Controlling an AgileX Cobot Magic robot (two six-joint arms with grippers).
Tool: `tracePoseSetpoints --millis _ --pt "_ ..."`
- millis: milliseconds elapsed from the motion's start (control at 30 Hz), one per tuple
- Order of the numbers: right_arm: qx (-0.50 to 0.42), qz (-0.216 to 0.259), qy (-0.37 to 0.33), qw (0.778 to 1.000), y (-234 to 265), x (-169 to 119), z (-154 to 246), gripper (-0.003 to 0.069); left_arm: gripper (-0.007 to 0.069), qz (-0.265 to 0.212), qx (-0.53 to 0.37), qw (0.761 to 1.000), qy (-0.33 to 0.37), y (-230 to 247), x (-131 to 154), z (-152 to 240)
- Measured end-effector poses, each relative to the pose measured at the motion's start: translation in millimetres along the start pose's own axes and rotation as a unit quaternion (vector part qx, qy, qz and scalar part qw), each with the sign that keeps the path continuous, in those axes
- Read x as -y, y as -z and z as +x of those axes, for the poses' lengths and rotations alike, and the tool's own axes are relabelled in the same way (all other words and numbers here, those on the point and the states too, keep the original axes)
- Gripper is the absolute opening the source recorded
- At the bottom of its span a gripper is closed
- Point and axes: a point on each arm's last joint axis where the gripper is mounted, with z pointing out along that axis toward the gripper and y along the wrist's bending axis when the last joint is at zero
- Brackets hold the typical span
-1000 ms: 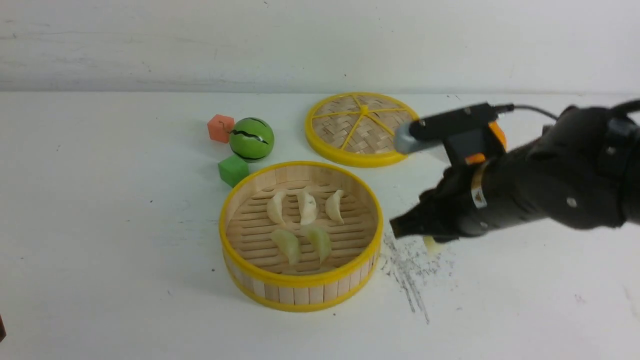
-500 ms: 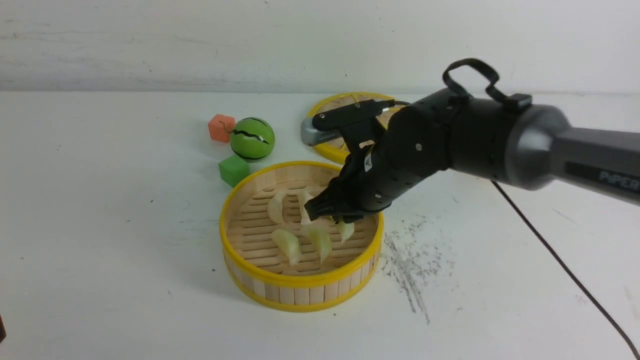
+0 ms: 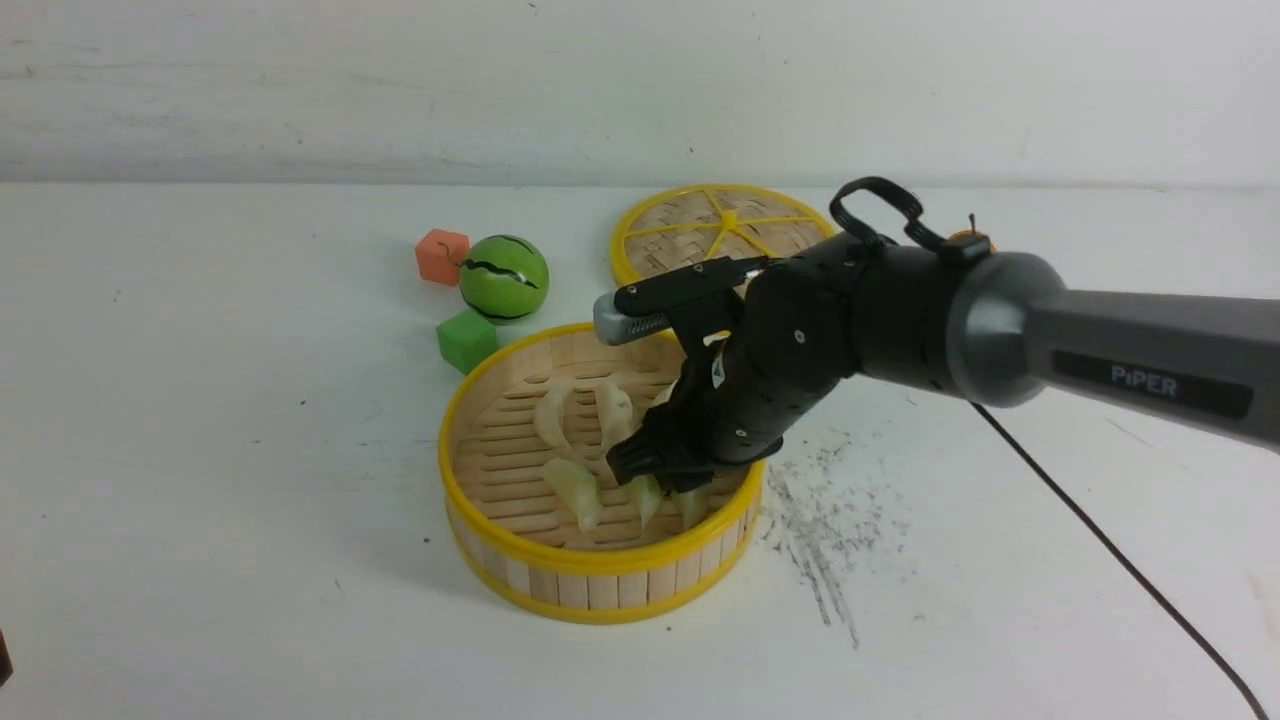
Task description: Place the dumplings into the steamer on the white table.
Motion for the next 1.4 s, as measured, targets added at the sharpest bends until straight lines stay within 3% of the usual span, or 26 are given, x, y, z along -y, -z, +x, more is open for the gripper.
tracePoseSetpoints --millis 100,233,400,500,600,767,967,1100,1400 --pt "0.016 0.001 0.007 1.0 22.5 -1.7 -10.6 0.038 0.0129 0.0 0.0 1.0 0.0 0.0 0.0 0.0" --pt "0.055 0.014 0.029 0.998 85.9 -3.0 -28.9 0.0349 0.013 -0.001 0.0 1.0 -0.001 0.0 -0.3 0.1" --pt "0.122 0.066 0.067 0.988 201.3 4.4 -28.9 0.0158 0.0133 -0.002 -0.001 1.0 -0.001 0.0 -0.4 0.2" --pt "0.165 0.089 0.074 0.979 268.0 10.9 -8.8 0.0019 0.0133 -0.003 -0.002 1.0 -0.001 0.0 -0.5 0.3" --pt "0.188 0.091 0.075 0.975 298.9 15.7 20.9 -0.0019 0.0133 -0.003 -0.002 1.0 -0.001 0.0 -0.5 0.3" --pt "0.201 0.075 0.081 0.973 297.3 22.3 76.3 -0.0019 0.0133 -0.003 -0.002 1.0 -0.001 0.0 -0.5 0.3" --pt "0.29 0.045 0.102 0.951 278.7 32.8 166.7 -0.0018 0.0141 -0.003 -0.002 1.0 -0.001 0.0 -0.5 0.3" --pt "0.327 0.036 0.113 0.938 266.8 37.5 204.4 -0.0015 0.0144 -0.003 -0.002 1.0 -0.001 0.0 -0.5 0.3" --pt "0.278 0.041 0.125 0.951 224.7 48.1 260.6 -0.0008 0.0153 -0.003 -0.002 1.0 -0.001 0.0 -0.5 0.4"
